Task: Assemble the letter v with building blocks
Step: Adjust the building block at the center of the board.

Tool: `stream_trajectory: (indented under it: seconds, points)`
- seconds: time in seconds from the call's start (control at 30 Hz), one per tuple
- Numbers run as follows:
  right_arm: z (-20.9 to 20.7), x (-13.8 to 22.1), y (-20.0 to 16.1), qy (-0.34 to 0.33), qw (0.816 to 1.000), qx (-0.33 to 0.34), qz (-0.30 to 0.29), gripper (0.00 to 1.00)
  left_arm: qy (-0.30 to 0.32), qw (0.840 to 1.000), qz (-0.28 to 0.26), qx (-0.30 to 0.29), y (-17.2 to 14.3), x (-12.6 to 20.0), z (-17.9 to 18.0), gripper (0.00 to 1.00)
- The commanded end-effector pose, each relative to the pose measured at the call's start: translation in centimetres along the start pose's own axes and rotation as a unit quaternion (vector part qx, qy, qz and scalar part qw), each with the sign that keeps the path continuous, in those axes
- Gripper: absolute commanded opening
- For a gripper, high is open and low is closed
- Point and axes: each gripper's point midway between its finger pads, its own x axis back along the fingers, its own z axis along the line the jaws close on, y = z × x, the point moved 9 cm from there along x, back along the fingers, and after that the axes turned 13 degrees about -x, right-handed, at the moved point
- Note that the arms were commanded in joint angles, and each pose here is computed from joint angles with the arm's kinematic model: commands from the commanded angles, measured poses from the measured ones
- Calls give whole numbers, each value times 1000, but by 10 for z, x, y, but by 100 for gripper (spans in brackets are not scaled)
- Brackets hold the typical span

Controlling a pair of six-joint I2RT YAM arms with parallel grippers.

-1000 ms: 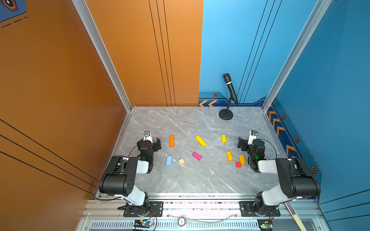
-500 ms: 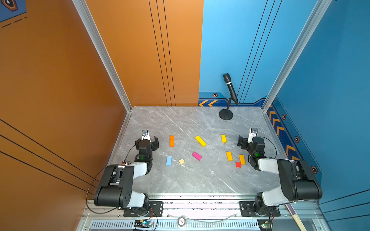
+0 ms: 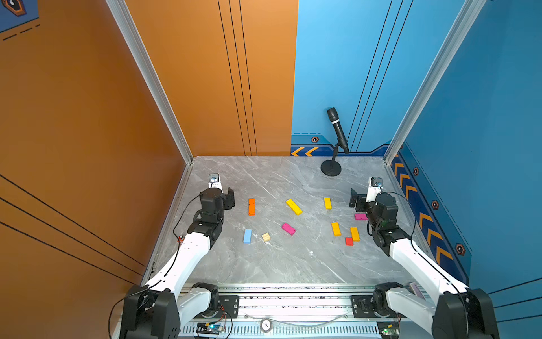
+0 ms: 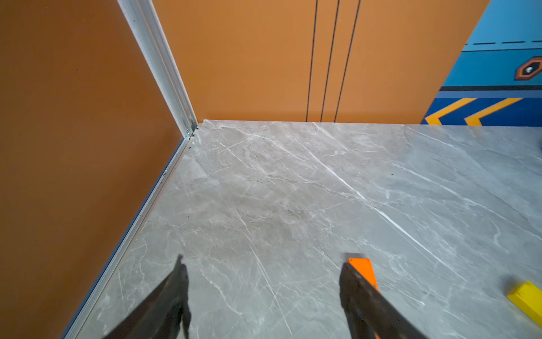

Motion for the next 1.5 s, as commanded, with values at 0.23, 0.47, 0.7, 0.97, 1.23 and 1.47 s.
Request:
stream_trajectory:
  seconds: [0.23,0.47,0.7,0.97,1.23,1.47]
  points:
    - [54,35,14,54,992,39,103,97,-73,977,191,-57,2,17,-49,76]
    - [104,37,21,122,981,40,148,94,-102,957,267,-57,5,-8,-90,78]
    - [136,33,19,171,969,32,175,92,-82,932,343,-85,-4,-56,-115,73]
    - [144,27,10,194,964,8,181,92,-85,907,410,-49,-27,-105,-120,69]
    - [144,24,5,189,964,10,187,92,-99,899,424,-38,-33,-125,-126,70]
    - [144,23,2,189,963,2,190,92,-109,898,424,-38,-38,-132,-135,74]
